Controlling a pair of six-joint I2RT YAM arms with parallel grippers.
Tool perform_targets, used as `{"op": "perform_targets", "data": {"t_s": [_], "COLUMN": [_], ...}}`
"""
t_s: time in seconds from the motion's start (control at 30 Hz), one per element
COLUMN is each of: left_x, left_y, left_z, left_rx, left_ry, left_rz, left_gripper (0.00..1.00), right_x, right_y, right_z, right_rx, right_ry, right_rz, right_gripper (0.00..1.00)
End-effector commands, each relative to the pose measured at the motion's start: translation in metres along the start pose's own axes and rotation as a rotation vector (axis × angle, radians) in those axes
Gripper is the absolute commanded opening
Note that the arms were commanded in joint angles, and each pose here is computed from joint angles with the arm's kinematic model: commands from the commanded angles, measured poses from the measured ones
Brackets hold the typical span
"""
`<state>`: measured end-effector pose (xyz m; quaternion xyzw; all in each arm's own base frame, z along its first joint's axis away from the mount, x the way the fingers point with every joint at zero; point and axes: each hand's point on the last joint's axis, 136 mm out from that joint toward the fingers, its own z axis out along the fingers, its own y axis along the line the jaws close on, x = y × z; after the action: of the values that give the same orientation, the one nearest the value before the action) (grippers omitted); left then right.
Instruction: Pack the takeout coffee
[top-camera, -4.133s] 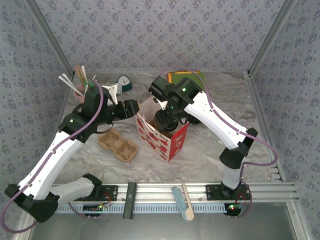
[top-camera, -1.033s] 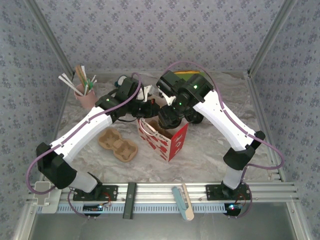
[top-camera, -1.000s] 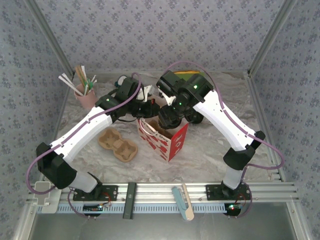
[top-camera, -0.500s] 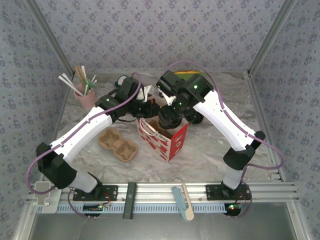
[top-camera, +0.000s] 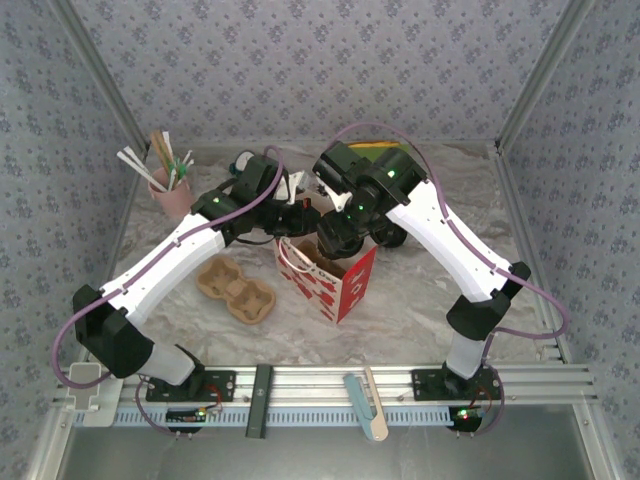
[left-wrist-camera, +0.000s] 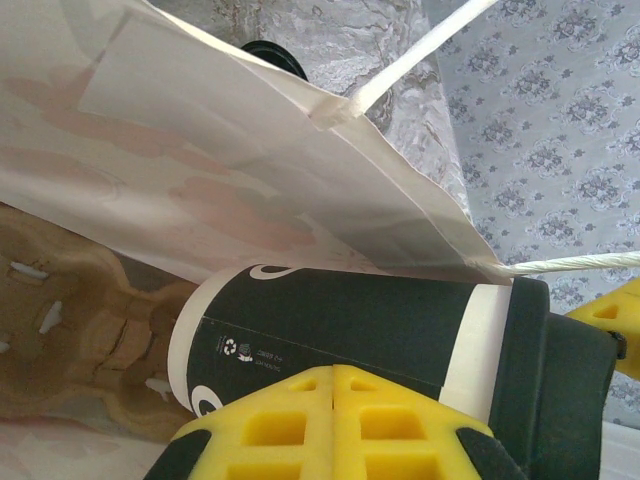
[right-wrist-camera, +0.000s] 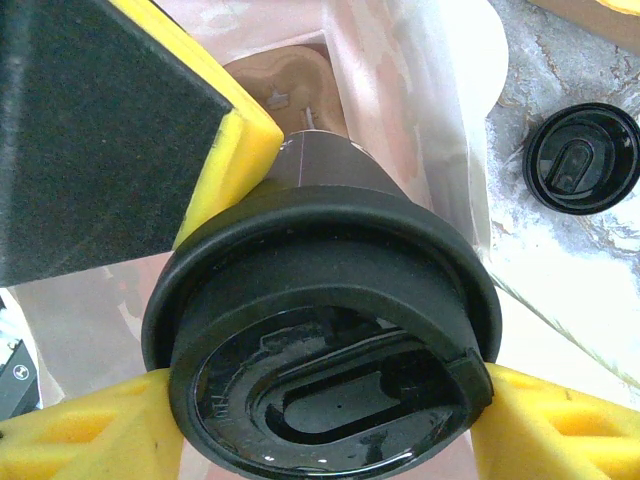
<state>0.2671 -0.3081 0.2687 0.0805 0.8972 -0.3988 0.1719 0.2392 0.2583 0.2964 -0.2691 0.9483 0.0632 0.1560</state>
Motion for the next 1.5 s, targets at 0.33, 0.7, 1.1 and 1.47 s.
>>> {"op": "perform_targets", "data": {"t_s": [0.33,0.7,1.1,1.47], "left_x": [0.008,0.010,-0.006,-0.034], "left_y": [-0.008,-0.004,-0.005,-0.004], "left_z": [-0.002,-0.001,-0.015,-0.052], "left_rx": [0.019,0.012,-0.013,-0.023], "left_ry": [0.029,0.032,-0.038,-0.184], "left_rz": [0.019,0.013,0.026,0.003], "left_gripper": [0.00,0.00,0.04,0.17], "right_x": [-0.010,-0.011,-0.007,0.002], "right_y": [0.001,0.000,0.001,0.003], "right_z": [-0.006,-0.009,-0.004,-0.002], "right_rx": [-0.013,-0.010,-0.011,0.000], "right_ry": [-0.040,-0.054,-0.029,-0.006], "right_rz": [0.014,0.017,0.015,0.001], "right_gripper": [0.69,0.69,0.69,0.69]}}
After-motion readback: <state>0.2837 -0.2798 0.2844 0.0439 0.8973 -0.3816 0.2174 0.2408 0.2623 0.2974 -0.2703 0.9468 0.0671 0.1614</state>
